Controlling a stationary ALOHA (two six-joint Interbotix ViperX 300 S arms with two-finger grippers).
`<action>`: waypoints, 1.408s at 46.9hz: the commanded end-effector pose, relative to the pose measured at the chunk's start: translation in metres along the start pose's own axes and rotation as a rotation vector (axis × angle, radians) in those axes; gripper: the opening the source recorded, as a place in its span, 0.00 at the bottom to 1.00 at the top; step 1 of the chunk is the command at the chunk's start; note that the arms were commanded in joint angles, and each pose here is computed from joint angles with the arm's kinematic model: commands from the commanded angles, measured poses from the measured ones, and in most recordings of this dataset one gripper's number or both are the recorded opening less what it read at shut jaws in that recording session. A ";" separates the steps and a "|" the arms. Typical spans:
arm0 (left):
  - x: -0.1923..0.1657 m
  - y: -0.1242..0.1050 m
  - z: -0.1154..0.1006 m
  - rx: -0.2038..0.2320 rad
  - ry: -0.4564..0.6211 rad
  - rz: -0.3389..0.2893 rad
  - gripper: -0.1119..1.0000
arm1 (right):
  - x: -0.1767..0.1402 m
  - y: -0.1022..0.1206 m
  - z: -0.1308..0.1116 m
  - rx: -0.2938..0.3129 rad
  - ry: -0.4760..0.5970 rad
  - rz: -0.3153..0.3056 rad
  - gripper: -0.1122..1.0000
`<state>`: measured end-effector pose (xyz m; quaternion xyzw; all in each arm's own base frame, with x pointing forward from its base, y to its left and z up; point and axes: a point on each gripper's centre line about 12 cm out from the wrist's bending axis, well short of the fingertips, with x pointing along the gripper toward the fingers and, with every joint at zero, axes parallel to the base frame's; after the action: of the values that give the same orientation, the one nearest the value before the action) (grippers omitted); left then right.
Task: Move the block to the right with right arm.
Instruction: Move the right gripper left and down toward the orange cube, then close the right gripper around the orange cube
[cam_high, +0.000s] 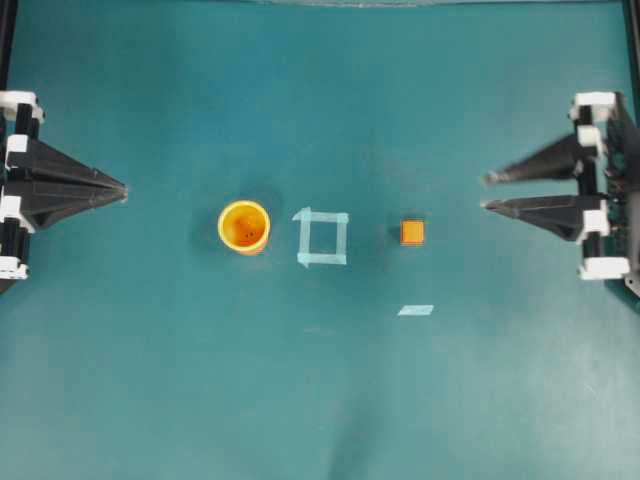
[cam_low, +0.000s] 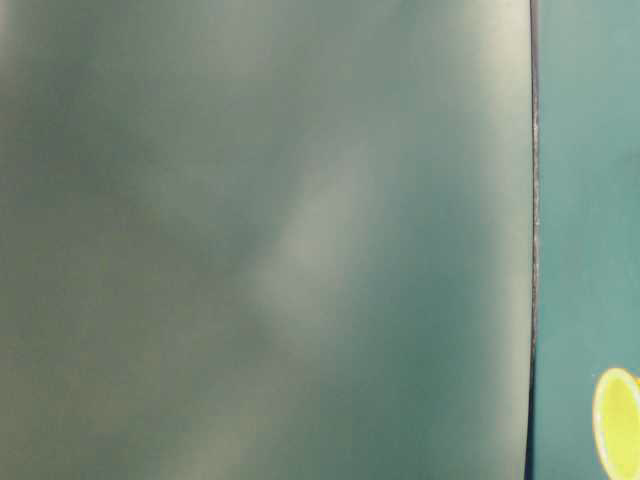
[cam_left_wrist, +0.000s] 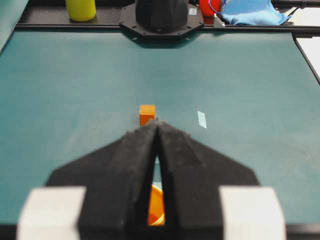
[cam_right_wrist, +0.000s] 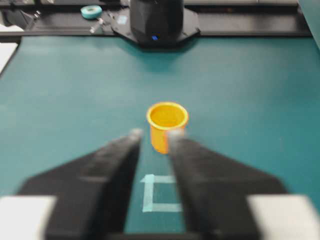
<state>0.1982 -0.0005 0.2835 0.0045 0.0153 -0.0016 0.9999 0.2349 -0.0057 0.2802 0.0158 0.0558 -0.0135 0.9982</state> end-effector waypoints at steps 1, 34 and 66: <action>0.001 0.000 0.012 0.006 -0.032 -0.002 0.10 | 0.010 -0.006 0.009 0.022 -0.004 -0.026 0.54; 0.003 0.000 0.011 0.011 -0.028 0.000 0.10 | 0.111 -0.021 -0.076 0.001 0.568 -0.062 0.66; 0.003 0.000 0.012 0.011 -0.046 -0.002 0.10 | 0.111 -0.014 -0.143 -0.006 0.820 -0.042 0.66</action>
<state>0.1992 -0.0005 0.2852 0.0083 0.0061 -0.0018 0.9999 0.3272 -0.0190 0.1217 0.0168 0.4555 -0.0275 0.8897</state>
